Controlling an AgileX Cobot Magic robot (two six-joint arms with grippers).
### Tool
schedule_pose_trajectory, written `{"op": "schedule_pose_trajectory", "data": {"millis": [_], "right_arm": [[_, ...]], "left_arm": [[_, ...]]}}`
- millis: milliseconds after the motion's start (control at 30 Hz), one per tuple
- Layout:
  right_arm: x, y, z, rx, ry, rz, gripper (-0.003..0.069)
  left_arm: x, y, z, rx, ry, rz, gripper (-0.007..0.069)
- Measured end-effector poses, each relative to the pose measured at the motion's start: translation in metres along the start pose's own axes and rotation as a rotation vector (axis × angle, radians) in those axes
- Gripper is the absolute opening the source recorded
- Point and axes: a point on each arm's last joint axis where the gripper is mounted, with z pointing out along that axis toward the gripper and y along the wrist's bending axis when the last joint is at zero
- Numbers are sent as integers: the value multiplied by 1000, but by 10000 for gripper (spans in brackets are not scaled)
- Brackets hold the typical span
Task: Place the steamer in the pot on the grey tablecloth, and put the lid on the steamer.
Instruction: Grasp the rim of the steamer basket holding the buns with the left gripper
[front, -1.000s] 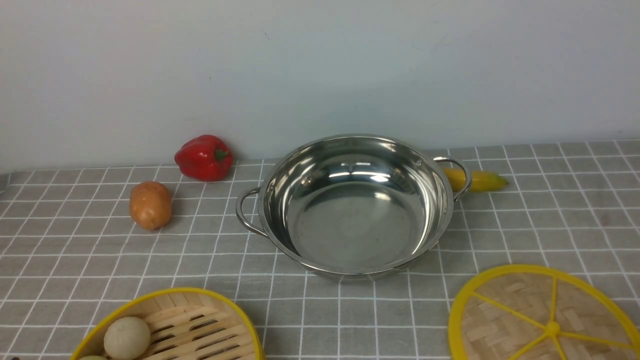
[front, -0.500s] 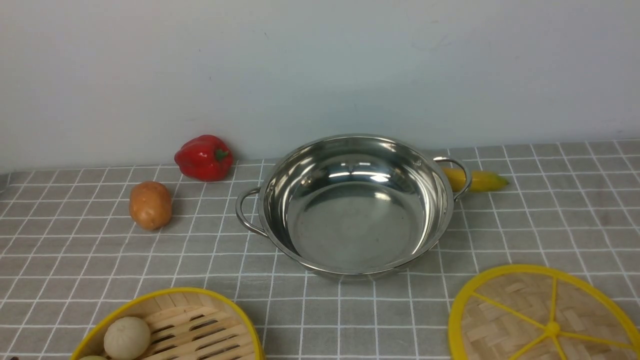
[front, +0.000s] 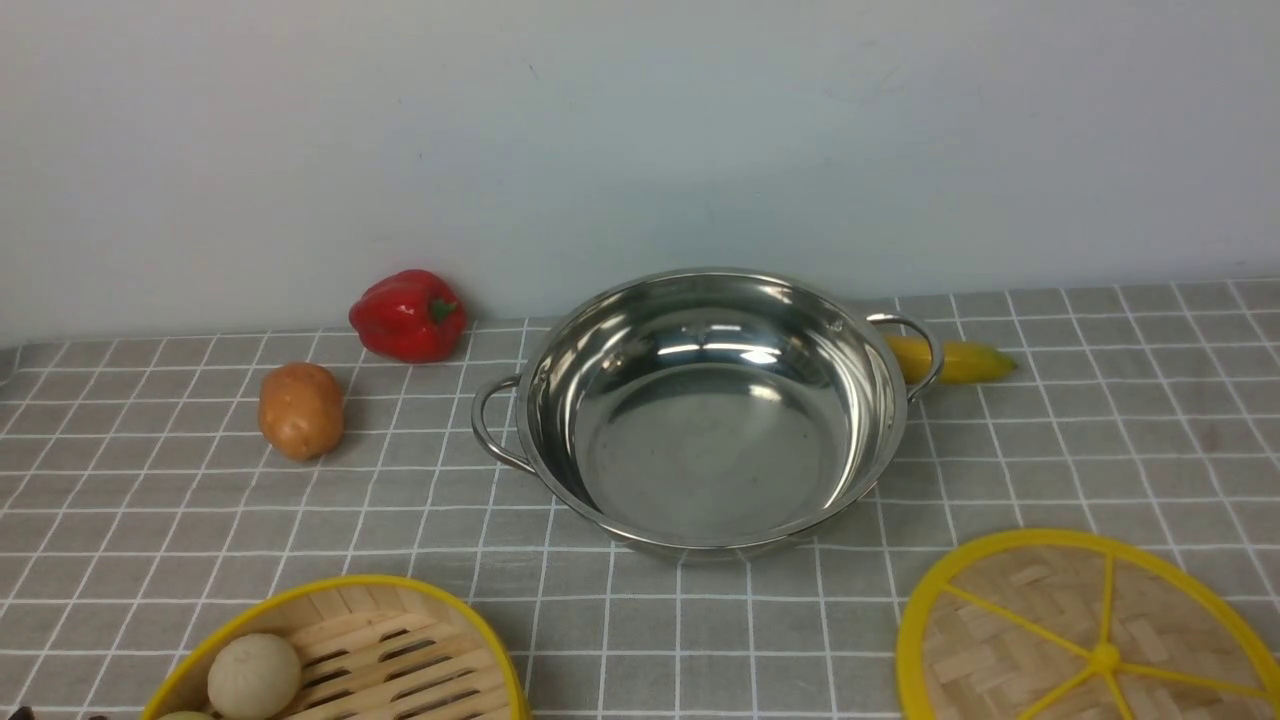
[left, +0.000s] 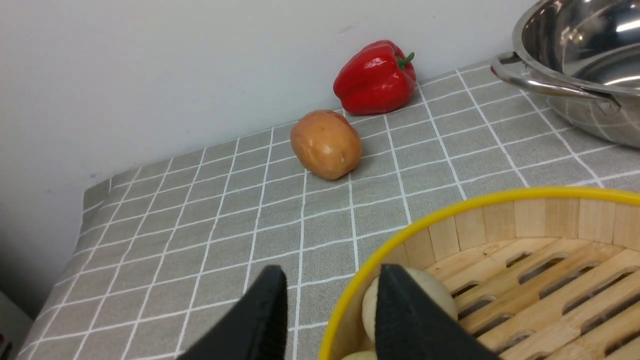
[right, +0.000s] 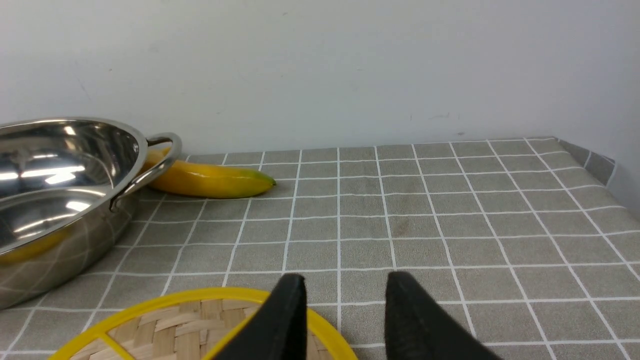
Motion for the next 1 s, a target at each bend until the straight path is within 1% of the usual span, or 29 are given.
{"op": "schedule_pose_trajectory", "data": {"millis": [67, 100, 200, 267, 333, 500, 600, 767, 1000], "right_arm": [[0, 0, 0, 0, 0, 0, 245], [0, 0, 0, 0, 0, 0, 245], [0, 0, 0, 0, 0, 0, 245], [0, 0, 0, 0, 0, 0, 245], [0, 0, 0, 0, 0, 0, 245], [0, 0, 0, 0, 0, 0, 245], [0, 0, 0, 0, 0, 0, 245], [0, 0, 0, 0, 0, 0, 245], [0, 0, 0, 0, 0, 0, 245]], "left_arm": [[-2, 0, 0, 2, -26, -34, 243], [-7, 0, 0, 8, -77, -119, 243], [-18, 2, -2, 11, -205, -296, 243], [-25, 4, -4, 3, -283, -366, 243], [-30, 7, -6, -10, -352, -403, 243], [-42, 14, -12, -52, -513, -438, 243], [-46, 16, -14, -62, -562, -460, 243], [-49, 19, -17, -58, -619, -523, 243], [-50, 19, -17, -54, -633, -535, 243]]}}
